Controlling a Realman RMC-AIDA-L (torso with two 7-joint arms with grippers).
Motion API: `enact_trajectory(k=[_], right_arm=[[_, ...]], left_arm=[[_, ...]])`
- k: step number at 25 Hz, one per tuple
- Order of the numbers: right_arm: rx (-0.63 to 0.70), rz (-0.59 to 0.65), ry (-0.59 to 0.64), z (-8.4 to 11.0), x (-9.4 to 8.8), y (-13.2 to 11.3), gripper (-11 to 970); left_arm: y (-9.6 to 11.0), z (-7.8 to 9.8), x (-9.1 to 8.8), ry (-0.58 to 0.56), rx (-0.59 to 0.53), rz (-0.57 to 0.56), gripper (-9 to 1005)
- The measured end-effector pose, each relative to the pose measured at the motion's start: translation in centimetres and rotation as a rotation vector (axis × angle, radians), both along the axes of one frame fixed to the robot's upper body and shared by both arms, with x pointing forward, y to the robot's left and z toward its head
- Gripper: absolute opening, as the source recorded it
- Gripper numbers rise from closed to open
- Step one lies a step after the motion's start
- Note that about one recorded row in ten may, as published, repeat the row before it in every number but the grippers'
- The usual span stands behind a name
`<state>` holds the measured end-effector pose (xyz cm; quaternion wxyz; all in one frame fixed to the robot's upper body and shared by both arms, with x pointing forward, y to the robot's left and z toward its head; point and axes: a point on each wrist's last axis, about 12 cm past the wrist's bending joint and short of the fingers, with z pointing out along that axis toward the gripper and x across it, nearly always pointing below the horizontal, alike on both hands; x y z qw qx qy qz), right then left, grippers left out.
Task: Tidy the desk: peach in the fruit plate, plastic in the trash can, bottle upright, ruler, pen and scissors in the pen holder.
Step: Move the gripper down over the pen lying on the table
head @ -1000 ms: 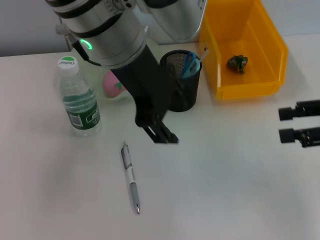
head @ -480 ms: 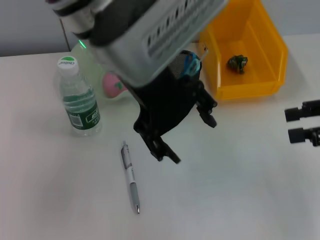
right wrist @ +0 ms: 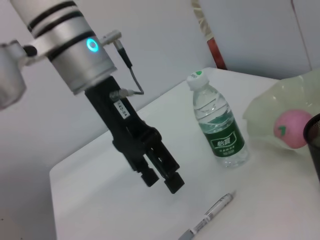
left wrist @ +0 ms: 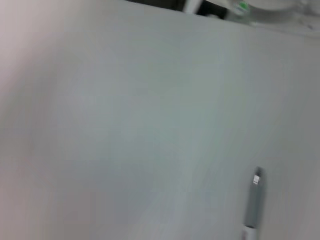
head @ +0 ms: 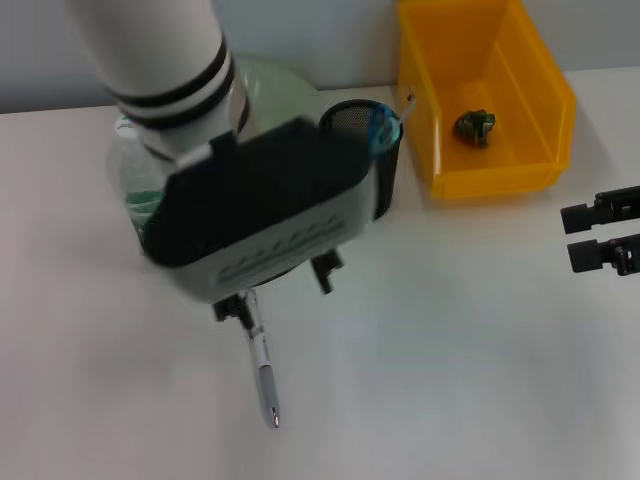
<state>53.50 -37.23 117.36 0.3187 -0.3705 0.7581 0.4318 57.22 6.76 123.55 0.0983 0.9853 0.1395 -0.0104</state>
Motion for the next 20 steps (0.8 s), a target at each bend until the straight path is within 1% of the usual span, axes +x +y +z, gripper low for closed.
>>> enact_trajectory(k=[1,3,5,6,10,13,20], right_arm=[[0.002,-0.001,0.005,-0.1,0.0,0.0,708],[0.007,0.000,0.012,-0.1,0.0,0.1,708],[0.014,0.002,0.019,-0.2,0.0,0.2,708],[0.016,0.001,0.024,-0.3,0.0,0.3,708],[0.018,-0.002,0.028,-0.3,0.1,0.3,708],[0.016,0.000,0.028,-0.3,0.2,0.5,708],[-0.010,0.011,0.033,-0.7,0.6,1.1,708]], left_arm=[[0.5,-0.6,0.0,-0.009,0.021,-0.046,804],[0.7,-0.9,0.0,-0.014,0.030,-0.067,803],[1.0,-1.6,0.1,-0.026,0.052,-0.110,803],[1.1,-2.3,0.2,-0.045,0.065,-0.141,803],[1.2,-3.0,0.4,-0.077,0.084,-0.172,802],[1.2,-3.4,0.7,-0.069,0.103,-0.210,801],[1.0,-4.6,1.3,-0.054,0.142,-0.246,800]])
